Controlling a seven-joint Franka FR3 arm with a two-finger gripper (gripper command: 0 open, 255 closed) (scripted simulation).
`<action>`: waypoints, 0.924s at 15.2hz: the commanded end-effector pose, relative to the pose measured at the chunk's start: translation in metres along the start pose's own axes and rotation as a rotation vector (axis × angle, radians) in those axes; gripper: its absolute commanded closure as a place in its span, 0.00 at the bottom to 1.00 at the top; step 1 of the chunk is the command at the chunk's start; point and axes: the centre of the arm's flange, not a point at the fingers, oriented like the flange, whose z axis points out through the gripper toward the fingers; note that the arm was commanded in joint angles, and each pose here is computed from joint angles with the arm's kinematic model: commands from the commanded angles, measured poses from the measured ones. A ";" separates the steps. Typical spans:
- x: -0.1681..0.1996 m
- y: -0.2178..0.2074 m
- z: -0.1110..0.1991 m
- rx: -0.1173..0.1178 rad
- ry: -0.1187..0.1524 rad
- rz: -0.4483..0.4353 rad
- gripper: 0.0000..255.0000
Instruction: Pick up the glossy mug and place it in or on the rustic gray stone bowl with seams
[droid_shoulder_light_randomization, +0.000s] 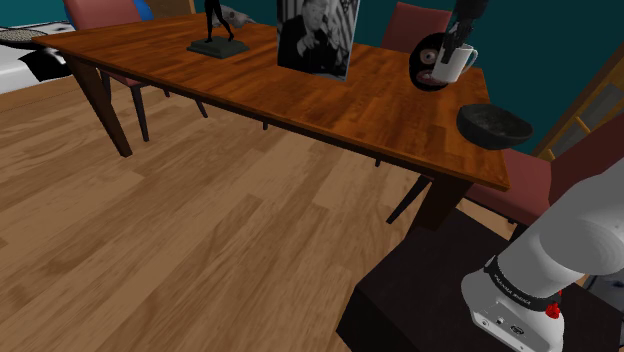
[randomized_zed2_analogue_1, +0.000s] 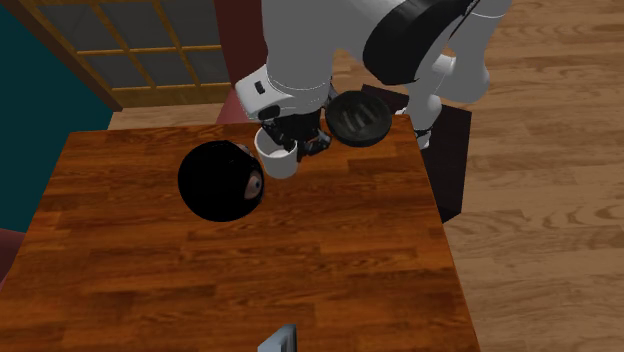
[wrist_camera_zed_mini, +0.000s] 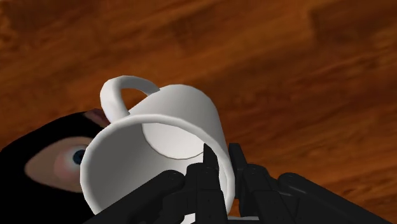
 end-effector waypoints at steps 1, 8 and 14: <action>0.000 0.001 -0.011 0.000 0.000 0.000 1.00; 0.002 0.003 -0.048 0.000 0.000 0.000 1.00; -0.020 -0.008 -0.072 0.000 0.000 0.000 1.00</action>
